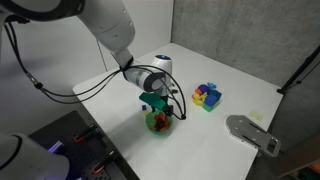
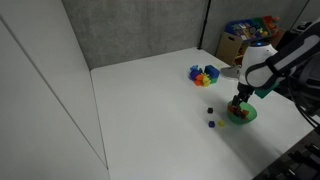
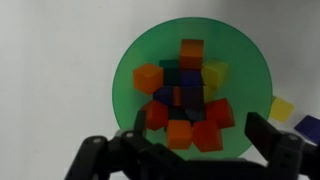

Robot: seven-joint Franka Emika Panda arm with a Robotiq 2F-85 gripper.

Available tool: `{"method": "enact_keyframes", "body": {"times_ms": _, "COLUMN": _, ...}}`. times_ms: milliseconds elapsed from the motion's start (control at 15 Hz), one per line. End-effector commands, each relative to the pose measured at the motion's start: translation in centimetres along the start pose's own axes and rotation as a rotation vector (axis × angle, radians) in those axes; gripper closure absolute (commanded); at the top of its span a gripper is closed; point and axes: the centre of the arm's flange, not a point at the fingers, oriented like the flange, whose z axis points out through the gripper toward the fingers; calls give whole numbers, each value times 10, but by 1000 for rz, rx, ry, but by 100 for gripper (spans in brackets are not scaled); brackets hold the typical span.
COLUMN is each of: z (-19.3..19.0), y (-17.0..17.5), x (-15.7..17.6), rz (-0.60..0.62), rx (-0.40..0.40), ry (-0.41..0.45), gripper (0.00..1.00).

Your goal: Take a small brown block out of the bowl and put it on the small blue block on the table

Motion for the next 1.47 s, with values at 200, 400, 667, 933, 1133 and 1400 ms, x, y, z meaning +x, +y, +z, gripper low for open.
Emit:
{"method": "enact_keyframes", "body": {"times_ms": 200, "z": 16, "y": -21, "x": 32, "rz": -93, "rx": -13, "ry": -15, "gripper": 0}}
{"method": "enact_keyframes", "body": {"times_ms": 400, "z": 20, "y": -31, "x": 38, "rz": -140, "rx": -25, "ry": -9, "gripper": 0}}
{"method": "enact_keyframes", "body": {"times_ms": 667, "z": 22, "y": -34, "x": 37, "rz": -176, "rx": -35, "ry": -7, "gripper": 0}}
{"method": "enact_keyframes", "body": {"times_ms": 933, "z": 24, "y": -22, "x": 29, "rz": -169, "rx": -41, "ry": -17, "gripper": 0}}
{"method": "enact_keyframes", "body": {"times_ms": 1133, "z": 23, "y": -6, "x": 22, "rz": -141, "rx": -40, "ry": -22, "gripper": 0}}
{"method": "enact_keyframes", "body": {"times_ms": 1400, "z": 24, "y": 11, "x": 16, "rz": -81, "rx": -22, "ry": -19, "gripper": 0}}
